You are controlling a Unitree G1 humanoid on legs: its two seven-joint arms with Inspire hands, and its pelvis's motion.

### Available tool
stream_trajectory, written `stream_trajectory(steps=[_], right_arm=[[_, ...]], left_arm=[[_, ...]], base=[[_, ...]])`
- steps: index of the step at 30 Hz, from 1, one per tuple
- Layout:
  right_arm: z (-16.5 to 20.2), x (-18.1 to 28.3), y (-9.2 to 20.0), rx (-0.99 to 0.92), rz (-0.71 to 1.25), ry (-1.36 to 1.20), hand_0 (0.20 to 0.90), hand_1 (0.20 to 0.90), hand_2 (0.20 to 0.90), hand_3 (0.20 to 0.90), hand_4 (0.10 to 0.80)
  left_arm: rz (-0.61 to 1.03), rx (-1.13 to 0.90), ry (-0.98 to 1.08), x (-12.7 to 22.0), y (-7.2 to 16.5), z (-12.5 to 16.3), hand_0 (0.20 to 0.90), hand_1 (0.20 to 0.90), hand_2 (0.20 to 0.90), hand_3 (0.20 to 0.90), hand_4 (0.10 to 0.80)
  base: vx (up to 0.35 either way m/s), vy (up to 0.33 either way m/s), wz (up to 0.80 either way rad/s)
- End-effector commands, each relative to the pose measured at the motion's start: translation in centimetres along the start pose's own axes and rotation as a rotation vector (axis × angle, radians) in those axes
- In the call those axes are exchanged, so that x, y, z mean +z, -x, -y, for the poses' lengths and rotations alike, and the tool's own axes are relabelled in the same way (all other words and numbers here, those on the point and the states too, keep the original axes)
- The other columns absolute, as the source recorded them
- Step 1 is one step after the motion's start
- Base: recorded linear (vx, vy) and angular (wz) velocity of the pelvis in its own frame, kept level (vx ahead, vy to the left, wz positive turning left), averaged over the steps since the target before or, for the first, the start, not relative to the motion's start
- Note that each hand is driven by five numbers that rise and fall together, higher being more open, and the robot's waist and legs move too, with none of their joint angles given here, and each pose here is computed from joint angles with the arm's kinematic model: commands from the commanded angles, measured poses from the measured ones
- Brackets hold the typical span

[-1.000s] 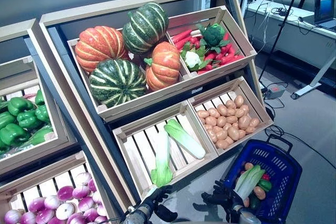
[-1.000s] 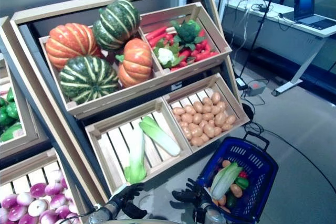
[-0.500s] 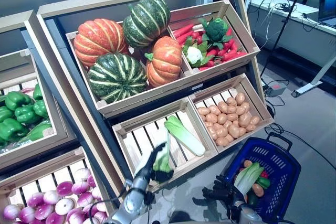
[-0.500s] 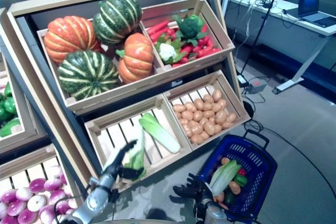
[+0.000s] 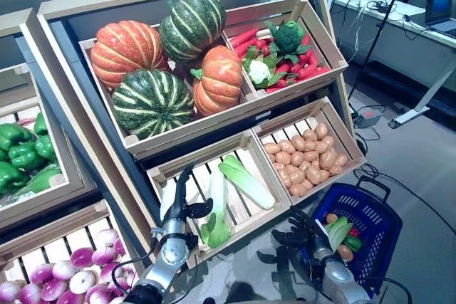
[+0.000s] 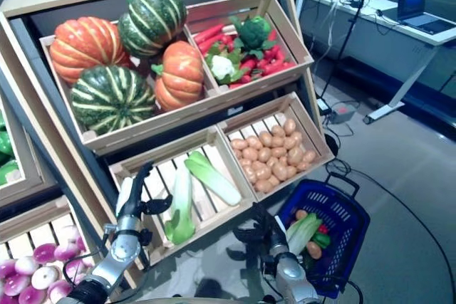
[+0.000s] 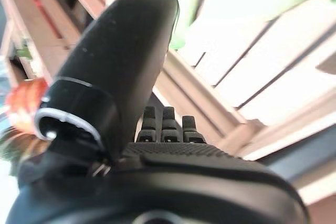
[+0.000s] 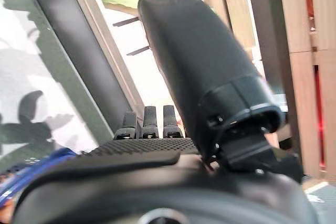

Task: Put vegetables into the basket

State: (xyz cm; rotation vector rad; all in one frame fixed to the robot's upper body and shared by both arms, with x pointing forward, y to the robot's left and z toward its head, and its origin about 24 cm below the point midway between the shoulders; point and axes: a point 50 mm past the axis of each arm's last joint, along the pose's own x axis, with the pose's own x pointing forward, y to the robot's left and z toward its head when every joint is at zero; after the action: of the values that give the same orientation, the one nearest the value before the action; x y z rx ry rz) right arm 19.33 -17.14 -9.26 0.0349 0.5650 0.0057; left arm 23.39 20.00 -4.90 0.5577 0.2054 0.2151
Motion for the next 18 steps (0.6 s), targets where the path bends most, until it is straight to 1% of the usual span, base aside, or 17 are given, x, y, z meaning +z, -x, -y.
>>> stream_trajectory(steps=[1,3,5,7,8,9,12,14,18], right_arm=[[-1.9,7.0,-1.4,0.038,0.3,-0.047,0.9,0.9,0.9,0.9,0.8],[-2.1,8.1,-1.7,0.04,0.334,-0.054,0.9,0.9,0.9,0.9,0.8],[-2.2,9.1,-1.8,0.051,0.365,-0.053,0.9,0.9,0.9,0.9,0.8],[-2.4,10.1,-2.0,0.062,0.393,-0.05,0.9,0.9,0.9,0.9,0.8],[-2.4,11.1,-2.1,0.069,0.417,-0.039,0.9,0.9,0.9,0.9,0.8],[-2.5,11.5,-2.2,0.069,0.427,-0.035,0.9,0.9,0.9,0.9,0.8],[-2.4,12.1,-2.5,0.052,0.434,-0.039,0.9,0.9,0.9,0.9,0.8],[-2.1,12.4,-2.8,0.022,0.426,-0.058,0.9,0.9,0.9,0.9,0.8],[-1.8,12.6,-2.9,0.011,0.427,-0.053,0.9,0.9,0.9,0.9,0.8]], left_arm=[[0.137,0.198,0.06,5.1,-4.7,-2.8,0.9,0.9,0.9,0.9,0.8],[0.118,0.24,0.102,5.8,-5.4,-2.8,0.9,0.9,0.9,0.9,0.8],[0.135,0.27,0.131,6.7,-5.9,-3.0,0.9,0.9,0.9,0.9,0.8],[0.166,0.299,0.162,8.2,-6.6,-3.2,0.9,0.9,0.9,0.9,0.8],[0.193,0.338,0.208,9.6,-7.4,-3.9,0.9,0.9,0.9,0.9,0.8],[0.201,0.352,0.228,10.3,-7.8,-4.3,0.9,0.9,0.9,0.9,0.8],[0.214,0.388,0.262,11.6,-8.7,-5.1,0.9,0.9,0.9,0.9,0.8],[0.21,0.422,0.325,12.6,-9.5,-5.9,0.9,0.9,0.9,0.9,0.8],[0.213,0.457,0.391,13.7,-10.0,-6.8,0.9,0.9,0.9,0.9,0.8]], base=[[-0.218,0.014,-0.11],[-0.234,0.023,-0.09],[-0.265,0.022,-0.03],[-0.292,0.016,-0.03],[-0.279,0.013,0.08],[-0.249,0.012,0.14],[-0.111,0.008,0.13],[-0.078,0.017,-0.13],[-0.049,0.017,0.04]])
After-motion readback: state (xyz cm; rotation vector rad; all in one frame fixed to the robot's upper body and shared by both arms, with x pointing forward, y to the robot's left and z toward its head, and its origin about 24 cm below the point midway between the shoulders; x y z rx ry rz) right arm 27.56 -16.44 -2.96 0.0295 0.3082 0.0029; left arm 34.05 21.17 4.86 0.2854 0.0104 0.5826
